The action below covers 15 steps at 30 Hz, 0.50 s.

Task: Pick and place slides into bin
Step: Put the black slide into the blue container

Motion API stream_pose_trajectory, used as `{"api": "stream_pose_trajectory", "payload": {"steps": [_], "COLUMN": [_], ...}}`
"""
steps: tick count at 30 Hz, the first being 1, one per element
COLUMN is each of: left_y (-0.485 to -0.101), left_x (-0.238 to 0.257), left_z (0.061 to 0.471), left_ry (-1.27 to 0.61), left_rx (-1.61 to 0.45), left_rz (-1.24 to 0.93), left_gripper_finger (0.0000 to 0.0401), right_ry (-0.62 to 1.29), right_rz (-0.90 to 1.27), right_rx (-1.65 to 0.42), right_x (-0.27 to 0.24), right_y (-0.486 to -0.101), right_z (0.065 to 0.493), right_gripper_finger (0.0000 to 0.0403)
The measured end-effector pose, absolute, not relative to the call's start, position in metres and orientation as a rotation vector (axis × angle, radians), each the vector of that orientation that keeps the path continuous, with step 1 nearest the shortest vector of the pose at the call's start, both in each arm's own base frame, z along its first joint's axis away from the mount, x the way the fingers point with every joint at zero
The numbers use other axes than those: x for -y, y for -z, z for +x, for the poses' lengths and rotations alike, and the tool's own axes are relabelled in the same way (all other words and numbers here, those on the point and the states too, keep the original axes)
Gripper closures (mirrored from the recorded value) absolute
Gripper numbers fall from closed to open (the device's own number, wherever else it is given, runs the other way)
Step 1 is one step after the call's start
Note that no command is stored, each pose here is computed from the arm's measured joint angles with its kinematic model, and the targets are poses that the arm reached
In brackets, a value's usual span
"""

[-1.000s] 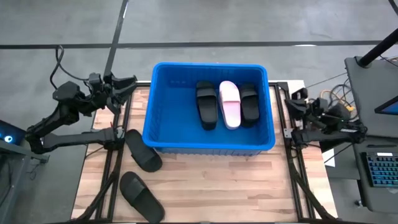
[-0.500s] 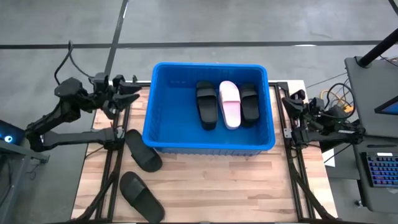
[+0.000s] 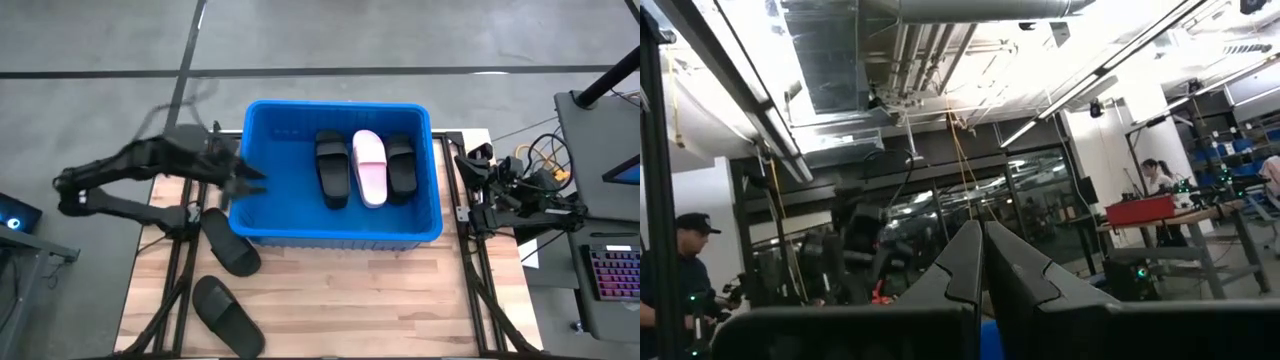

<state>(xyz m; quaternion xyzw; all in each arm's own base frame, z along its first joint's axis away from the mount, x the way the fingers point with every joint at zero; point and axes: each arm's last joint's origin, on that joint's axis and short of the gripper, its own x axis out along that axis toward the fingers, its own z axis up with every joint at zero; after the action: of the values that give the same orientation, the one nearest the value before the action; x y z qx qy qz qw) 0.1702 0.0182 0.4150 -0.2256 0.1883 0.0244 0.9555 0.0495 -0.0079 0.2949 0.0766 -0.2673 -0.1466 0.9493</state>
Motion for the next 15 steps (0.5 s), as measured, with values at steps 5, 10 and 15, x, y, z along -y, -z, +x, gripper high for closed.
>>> {"api": "stream_pose_trajectory", "payload": {"steps": [5,10,15], "left_y": [-0.410,-0.411,-0.402], "left_x": [-0.003,0.007,0.023], "left_z": [0.199,0.221,0.232], "left_ry": [-0.019,0.016,0.001], "left_rx": [-0.523,-0.566,-0.710], "left_rz": [-0.435,-0.427,-0.453], "left_gripper_finger": [0.0205,0.0205,0.0205], "right_ry": [0.300,0.315,0.372], "right_rz": [0.152,0.105,0.102], "right_rx": [0.543,0.534,0.528], "right_x": [0.008,0.008,0.009], "right_y": [-0.295,-0.295,-0.294], "right_z": [0.050,0.050,0.049], "right_gripper_finger": [0.0394,0.0394,0.0394]}}
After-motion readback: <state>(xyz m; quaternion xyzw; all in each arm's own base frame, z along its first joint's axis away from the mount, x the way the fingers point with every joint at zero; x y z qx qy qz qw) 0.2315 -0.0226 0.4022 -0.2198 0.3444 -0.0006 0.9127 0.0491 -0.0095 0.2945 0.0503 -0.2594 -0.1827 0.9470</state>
